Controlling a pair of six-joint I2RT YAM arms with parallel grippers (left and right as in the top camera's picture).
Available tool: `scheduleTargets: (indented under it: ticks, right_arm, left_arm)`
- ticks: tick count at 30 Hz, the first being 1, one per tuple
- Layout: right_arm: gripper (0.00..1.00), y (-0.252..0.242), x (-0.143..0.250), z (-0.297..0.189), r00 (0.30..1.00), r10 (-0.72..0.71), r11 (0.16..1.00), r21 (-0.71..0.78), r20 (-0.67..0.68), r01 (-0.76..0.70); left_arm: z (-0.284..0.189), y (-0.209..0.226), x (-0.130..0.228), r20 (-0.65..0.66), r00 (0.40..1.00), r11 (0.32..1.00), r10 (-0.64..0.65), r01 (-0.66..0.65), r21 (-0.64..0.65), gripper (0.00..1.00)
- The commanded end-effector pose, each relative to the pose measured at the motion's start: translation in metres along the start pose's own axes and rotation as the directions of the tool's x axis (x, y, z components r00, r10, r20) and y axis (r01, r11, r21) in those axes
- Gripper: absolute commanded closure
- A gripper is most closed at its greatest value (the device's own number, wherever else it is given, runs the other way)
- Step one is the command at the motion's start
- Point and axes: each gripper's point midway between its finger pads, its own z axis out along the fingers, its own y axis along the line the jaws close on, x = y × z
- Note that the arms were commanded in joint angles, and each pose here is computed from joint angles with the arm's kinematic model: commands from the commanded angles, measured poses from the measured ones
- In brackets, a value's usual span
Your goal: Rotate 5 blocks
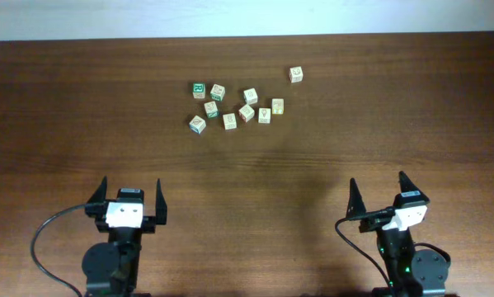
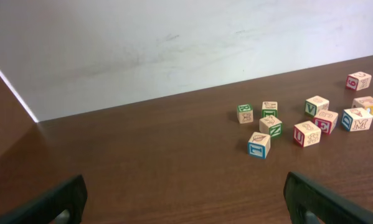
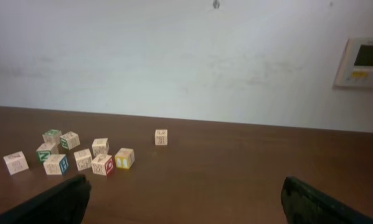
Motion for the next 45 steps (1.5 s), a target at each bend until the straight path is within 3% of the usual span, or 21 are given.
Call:
scheduleTargets:
  ticks: [1,13,23,30,33,40,45]
  right_arm:
    - [0.02,0.003,-0.018,0.000,1.000,-0.010,1.000,-0.023,0.020,0.010]
    - [0.02,0.003,-0.047,0.038,0.992,0.008,0.999,-0.052,-0.123,-0.015]
    - [0.02,0.011,-0.064,0.087,0.954,0.030,0.990,-0.124,-0.297,-0.070]
    - [0.02,0.023,-0.086,0.121,0.916,0.044,0.969,-0.205,-0.399,-0.136]
    - [0.02,0.035,-0.089,0.145,0.862,0.057,0.938,-0.267,-0.505,-0.219]
    - [0.02,0.071,-0.089,0.213,0.724,0.025,0.888,-0.318,-0.689,-0.333]
    - [0.02,0.111,-0.051,0.252,0.614,-0.065,0.872,-0.344,-0.786,-0.349]
  left_arm:
    - [-0.001,0.007,-0.024,0.034,0.999,1.000,-0.014,0.014,-0.015,0.01]
    - [0.020,0.003,-0.035,-0.057,0.998,0.999,-0.014,0.016,0.041,0.01]
    - [0.071,-0.023,-0.072,-0.236,0.972,0.963,-0.014,0.077,0.259,0.01]
    - [0.110,-0.032,-0.099,-0.345,0.938,0.927,-0.040,0.163,0.337,0.01]
    - [0.125,-0.040,-0.112,-0.413,0.910,0.895,-0.038,0.215,0.392,0.01]
    - [0.166,-0.038,-0.119,-0.622,0.783,0.875,-0.011,0.309,0.373,0.01]
    - [0.181,-0.039,-0.110,-0.677,0.736,0.872,-0.002,0.333,0.360,0.01]
